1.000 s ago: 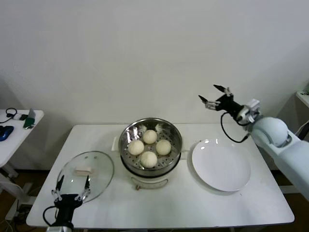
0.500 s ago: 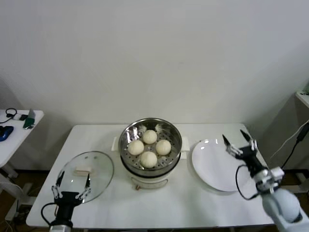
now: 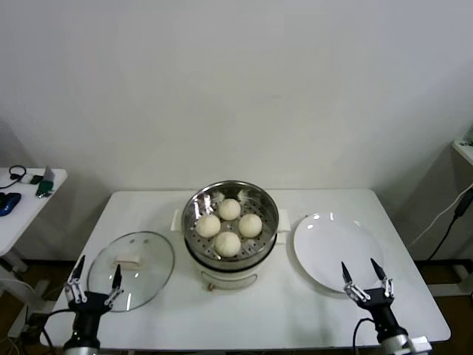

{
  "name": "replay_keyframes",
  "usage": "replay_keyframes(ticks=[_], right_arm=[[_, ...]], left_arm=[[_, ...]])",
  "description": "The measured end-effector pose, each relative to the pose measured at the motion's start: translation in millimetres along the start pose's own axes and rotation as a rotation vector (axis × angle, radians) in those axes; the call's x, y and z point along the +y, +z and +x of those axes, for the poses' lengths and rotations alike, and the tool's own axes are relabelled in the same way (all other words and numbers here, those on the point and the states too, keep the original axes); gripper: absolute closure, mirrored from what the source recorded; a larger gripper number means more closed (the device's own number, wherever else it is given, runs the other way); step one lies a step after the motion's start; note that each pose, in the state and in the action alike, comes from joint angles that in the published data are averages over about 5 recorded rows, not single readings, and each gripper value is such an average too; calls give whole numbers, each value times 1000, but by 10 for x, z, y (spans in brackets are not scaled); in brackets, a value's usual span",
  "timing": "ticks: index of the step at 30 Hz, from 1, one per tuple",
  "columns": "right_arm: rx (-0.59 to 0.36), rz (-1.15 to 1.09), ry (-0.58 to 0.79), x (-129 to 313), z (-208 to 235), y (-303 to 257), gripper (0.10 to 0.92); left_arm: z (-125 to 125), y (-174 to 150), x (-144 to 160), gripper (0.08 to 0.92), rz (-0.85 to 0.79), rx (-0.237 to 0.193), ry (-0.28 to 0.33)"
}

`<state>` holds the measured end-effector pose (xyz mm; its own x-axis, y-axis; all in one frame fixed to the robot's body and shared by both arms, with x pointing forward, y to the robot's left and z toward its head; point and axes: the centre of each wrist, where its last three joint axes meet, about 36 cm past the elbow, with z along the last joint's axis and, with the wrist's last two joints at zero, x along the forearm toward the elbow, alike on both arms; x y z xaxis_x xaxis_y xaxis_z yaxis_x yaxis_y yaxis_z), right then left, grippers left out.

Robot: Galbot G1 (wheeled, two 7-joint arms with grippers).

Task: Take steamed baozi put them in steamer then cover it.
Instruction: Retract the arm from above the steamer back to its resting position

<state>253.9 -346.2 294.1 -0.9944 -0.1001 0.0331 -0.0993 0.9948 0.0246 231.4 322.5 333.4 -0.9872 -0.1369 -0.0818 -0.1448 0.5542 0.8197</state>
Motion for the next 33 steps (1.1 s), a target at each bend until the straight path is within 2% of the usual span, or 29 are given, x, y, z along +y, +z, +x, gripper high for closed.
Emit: replay_keyframes(ticks=[6,13,23,33], right_arm=[[14,-22,22,172,175,146,200],[26,-43,46,324,328,271,200],[24,-65,75,447,501,345,200],[18,-72,85,524,576,332,200]], left_arm=[[-24,217,-121,177,-266,-41,38],[-98,420,-262,177,-438,-56,89],[-320,640,-427,177,-555,-41,131],[-612,738,-565,177,-597,-18,136]])
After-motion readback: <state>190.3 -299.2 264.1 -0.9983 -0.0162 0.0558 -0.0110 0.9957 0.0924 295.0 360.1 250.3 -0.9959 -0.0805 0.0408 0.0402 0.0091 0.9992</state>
